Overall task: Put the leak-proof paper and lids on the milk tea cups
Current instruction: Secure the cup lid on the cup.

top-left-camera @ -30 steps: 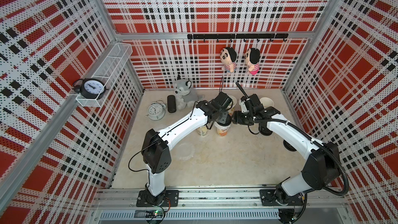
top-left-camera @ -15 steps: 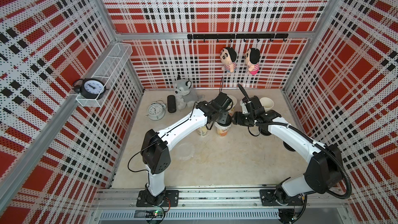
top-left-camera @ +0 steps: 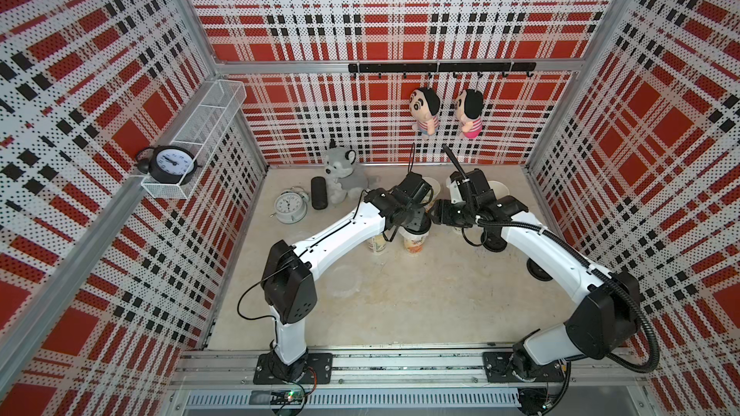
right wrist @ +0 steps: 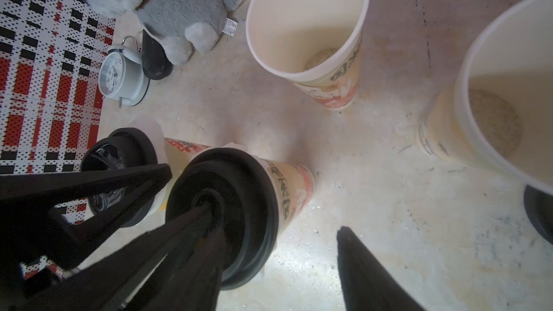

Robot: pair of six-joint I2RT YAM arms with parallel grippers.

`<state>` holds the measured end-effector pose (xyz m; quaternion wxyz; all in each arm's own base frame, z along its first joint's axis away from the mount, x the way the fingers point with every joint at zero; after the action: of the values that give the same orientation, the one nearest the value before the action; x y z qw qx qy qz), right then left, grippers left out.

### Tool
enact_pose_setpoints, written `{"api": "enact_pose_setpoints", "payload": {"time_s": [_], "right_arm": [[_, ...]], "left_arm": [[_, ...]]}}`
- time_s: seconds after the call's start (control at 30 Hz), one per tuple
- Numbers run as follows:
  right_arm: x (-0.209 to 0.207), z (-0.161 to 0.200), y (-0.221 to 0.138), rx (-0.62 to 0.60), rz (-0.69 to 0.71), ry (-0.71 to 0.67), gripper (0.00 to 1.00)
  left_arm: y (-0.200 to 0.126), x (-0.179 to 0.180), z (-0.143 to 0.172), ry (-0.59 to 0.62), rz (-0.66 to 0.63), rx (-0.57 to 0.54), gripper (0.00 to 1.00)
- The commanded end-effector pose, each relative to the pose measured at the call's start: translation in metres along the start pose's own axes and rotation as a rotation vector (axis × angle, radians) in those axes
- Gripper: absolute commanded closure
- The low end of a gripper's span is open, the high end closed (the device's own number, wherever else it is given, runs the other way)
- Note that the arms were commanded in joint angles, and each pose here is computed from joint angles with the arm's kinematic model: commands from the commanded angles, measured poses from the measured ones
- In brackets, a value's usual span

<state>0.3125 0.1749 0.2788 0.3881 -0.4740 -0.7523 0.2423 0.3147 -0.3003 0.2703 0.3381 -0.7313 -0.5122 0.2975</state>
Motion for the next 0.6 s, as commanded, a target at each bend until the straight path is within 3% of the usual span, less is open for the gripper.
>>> {"api": "enact_pose_setpoints", "payload": {"time_s": [0.0,0.3,0.57], "right_arm": [[0.009,-0.004,0.010,0.006,-0.047,0.001,0.37],[0.014,0.002,0.025,0.034,-0.056,0.006,0.36],[0.000,0.016,0.030,0.072,0.049,0.022,0.36]], "left_arm": [[0.018,0.008,0.030,0.048,-0.050,0.156,0.47],[0.016,0.008,0.028,0.045,-0.038,0.150,0.47],[0.005,0.001,0.012,0.032,0.009,0.104,0.47]]}}
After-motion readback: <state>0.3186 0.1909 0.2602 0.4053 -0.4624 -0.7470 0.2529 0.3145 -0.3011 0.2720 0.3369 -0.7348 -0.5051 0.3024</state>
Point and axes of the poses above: each gripper's point midway between its finger pads, its own y axis out along the fingers, its own x axis along the line the jaws close on, z = x × y, the point moved 9 cm from there along -y, back along the fingers, and after that the axes turned 7 degrees about -y, right-handed, at the moved point
